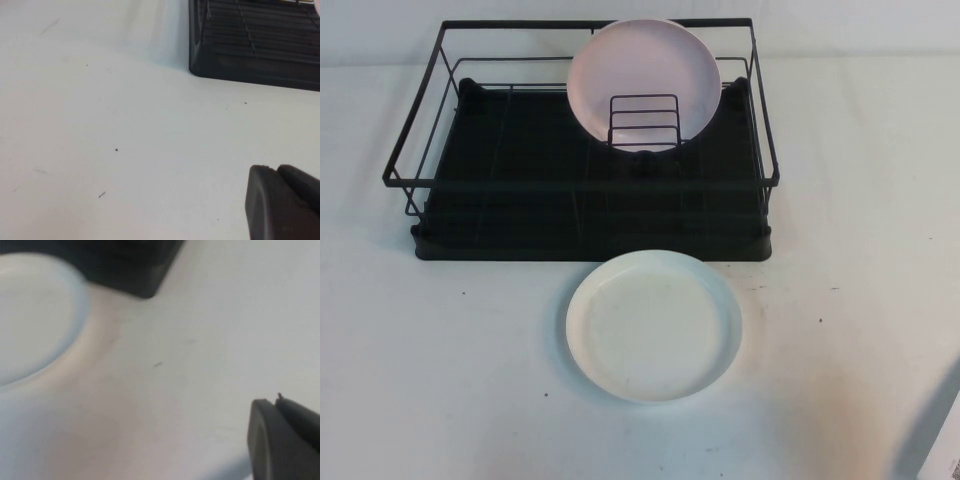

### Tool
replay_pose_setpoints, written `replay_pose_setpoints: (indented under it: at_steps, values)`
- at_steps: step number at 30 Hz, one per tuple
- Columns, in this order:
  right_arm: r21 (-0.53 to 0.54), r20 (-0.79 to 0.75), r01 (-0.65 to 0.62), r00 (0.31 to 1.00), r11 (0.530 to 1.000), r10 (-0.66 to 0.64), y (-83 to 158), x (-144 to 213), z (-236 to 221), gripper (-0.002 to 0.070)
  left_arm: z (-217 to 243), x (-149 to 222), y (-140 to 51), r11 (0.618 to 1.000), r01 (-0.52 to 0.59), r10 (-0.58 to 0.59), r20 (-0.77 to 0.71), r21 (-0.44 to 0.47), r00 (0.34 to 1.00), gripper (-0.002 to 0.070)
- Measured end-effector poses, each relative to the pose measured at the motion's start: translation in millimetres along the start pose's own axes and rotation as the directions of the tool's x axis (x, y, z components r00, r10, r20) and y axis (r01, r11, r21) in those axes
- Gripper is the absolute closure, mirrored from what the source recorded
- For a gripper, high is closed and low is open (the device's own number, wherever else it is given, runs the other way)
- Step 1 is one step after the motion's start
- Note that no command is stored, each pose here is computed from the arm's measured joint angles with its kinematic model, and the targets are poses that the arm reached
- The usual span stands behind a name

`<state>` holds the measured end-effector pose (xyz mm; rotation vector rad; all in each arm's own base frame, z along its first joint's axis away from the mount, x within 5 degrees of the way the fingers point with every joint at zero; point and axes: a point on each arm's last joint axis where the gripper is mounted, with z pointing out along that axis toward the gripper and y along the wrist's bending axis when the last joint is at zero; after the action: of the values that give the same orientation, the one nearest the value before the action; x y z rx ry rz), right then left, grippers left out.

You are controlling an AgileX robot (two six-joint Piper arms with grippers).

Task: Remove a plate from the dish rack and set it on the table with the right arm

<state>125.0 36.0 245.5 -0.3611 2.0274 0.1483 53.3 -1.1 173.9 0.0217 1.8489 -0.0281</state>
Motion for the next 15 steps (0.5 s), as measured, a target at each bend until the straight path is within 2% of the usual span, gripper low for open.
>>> replay_pose_setpoints:
  at_steps: [7,12,15]
  values:
    - [0.188,0.28,-0.053,0.96,0.981,-0.002,-9,70,-19,0.0694,0,0,0.0,1.0,0.0,0.0,0.0,0.0,1.0,0.0679]
    - [0.243,0.344,-0.083,0.939,0.966,-0.006,-10,78,-32,0.0694,0,0,0.0,1.0,0.0,0.0,0.0,0.0,1.0,0.0679]
    - [0.24,0.349,-0.081,0.937,0.967,-0.008,-7,83,-38,0.0694,0,0,0.0,1.0,0.0,0.0,0.0,0.0,1.0,0.0679]
